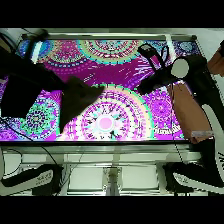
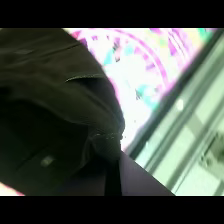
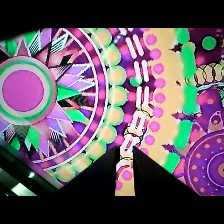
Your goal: Fold the clothes and pants, and hang the long-sleeved shirts on hangers.
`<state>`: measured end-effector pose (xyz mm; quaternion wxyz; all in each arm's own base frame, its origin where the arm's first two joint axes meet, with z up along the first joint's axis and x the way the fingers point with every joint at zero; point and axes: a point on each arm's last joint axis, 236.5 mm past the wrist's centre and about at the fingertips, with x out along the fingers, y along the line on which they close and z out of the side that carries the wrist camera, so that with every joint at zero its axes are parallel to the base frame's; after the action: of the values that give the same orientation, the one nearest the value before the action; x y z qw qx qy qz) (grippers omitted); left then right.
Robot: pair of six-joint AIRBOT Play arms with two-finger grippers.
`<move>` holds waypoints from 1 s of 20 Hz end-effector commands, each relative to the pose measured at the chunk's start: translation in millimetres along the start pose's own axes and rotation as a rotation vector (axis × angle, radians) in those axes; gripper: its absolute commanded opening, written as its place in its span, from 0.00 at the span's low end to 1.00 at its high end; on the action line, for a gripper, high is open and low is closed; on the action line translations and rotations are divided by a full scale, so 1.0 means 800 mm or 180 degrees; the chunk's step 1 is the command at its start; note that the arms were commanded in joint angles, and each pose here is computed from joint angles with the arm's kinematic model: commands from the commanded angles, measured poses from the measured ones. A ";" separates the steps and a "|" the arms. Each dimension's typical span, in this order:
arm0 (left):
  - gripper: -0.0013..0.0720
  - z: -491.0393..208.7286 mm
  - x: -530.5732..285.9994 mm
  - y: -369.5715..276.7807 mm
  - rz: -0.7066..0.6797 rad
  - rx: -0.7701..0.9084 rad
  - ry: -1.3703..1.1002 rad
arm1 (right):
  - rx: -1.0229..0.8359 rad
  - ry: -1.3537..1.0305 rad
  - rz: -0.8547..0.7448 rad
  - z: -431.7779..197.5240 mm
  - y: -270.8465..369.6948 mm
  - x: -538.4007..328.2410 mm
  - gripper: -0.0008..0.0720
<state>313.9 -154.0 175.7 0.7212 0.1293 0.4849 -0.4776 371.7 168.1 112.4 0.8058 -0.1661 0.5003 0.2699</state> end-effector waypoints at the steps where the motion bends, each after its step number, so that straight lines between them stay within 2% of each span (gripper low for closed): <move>1: 0.07 -0.033 0.043 -0.036 -0.0071 0.0280 0.0823 | -0.0216 0.0260 0.0258 -0.037 0.014 0.015 0.29; 5: 0.07 -0.048 0.067 -0.046 -0.0096 0.0272 0.1103 | -0.0533 0.0532 0.0912 -0.086 0.069 0.046 0.32; 6: 0.07 -0.050 0.069 -0.050 -0.0109 0.0230 0.1128 | -0.0622 0.0593 0.1025 -0.098 0.077 0.051 0.39; 8: 0.07 -0.055 0.073 -0.061 -0.0137 0.0229 0.1168 | -0.0659 0.0696 0.1092 -0.115 0.082 0.060 0.81; 11: 0.07 -0.070 0.078 -0.065 -0.0116 0.0240 0.1297 | -0.0830 0.0552 0.1446 -0.114 0.112 0.060 0.83; 13: 0.07 -0.087 0.074 -0.048 0.0111 0.0113 0.1464 | -0.1125 0.0230 0.1790 -0.103 0.142 0.058 0.83; 16: 0.07 -0.105 0.056 -0.049 0.0339 -0.0024 0.1484 | -0.1540 -0.0013 0.1678 -0.086 0.151 0.068 0.83; 20: 0.07 -0.131 0.012 -0.076 0.0651 0.0130 0.1280 | -0.2412 -0.0622 0.1324 -0.036 0.173 0.083 0.83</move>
<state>221.3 -141.3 122.8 0.6316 0.2686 0.6056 -0.4027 273.9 252.7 33.4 0.6499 -0.2502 0.4163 0.5845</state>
